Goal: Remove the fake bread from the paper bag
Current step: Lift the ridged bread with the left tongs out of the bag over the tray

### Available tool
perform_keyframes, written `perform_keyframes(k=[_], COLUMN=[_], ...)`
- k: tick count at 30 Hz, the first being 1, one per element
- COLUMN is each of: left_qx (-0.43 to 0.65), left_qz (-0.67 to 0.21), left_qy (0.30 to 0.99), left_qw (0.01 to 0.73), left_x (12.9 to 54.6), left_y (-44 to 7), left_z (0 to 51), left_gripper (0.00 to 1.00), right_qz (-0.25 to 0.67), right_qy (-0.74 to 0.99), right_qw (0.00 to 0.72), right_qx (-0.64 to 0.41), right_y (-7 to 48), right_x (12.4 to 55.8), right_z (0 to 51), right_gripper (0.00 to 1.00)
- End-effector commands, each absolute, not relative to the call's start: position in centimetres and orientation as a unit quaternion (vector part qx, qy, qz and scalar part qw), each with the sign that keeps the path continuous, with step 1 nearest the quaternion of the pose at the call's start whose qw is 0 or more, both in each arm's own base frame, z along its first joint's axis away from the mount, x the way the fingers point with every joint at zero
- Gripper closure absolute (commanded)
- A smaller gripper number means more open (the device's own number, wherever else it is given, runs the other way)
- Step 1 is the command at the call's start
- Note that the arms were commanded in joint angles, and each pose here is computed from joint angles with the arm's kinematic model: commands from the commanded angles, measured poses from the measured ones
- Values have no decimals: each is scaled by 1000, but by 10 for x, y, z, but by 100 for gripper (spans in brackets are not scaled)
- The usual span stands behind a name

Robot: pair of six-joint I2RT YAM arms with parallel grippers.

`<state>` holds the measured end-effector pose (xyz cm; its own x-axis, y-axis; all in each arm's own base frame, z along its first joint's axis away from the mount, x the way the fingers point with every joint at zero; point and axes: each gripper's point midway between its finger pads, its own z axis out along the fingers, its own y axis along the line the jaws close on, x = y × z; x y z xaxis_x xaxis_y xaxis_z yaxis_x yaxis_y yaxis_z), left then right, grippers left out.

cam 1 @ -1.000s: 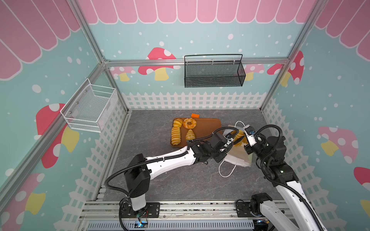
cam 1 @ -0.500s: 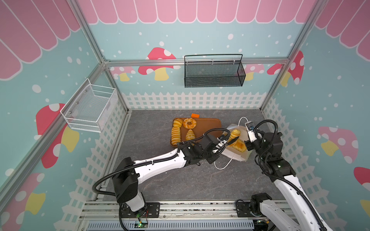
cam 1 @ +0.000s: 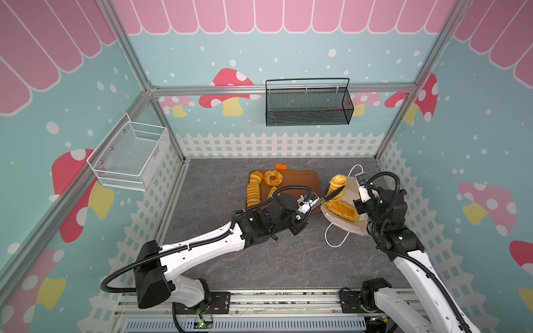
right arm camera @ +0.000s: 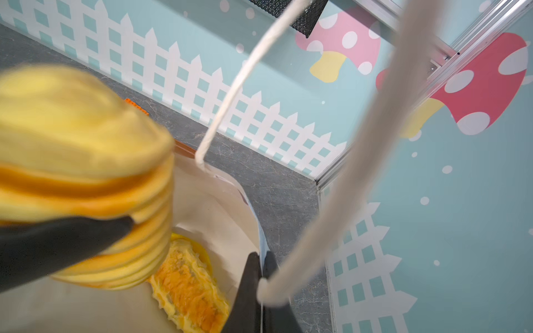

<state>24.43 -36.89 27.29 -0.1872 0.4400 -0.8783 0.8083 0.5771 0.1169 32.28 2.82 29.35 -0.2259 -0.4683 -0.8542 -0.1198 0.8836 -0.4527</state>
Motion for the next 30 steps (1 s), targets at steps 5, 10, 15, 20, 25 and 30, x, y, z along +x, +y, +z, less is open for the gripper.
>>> perform_keyframes(k=[5,10,15,20,25,30], left_qx=[354,315,284,231,178,137], left_qz=[-207,-210,-210,-212,-226,-233], left_qy=[710,705,712,725,769,832], left_qw=[573,599,607,614,571,485], left_x=[243,237,232,238,259,287], left_y=[-338,-309,-284,-254,-230,-217], left_z=[341,365,374,375,354,313], left_gripper=[100,100,100,100,100,100], right_qz=[-164,-159,-159,-158,-152,-151], right_qy=[750,750,747,748,747,741], right_qw=[614,616,619,619,619,622], right_qx=[-185,-184,-182,-183,-188,-203], right_y=[26,28,27,27,30,34], right_x=[326,328,327,326,326,323], right_z=[301,302,306,305,303,305], right_gripper=[100,100,100,100,100,100])
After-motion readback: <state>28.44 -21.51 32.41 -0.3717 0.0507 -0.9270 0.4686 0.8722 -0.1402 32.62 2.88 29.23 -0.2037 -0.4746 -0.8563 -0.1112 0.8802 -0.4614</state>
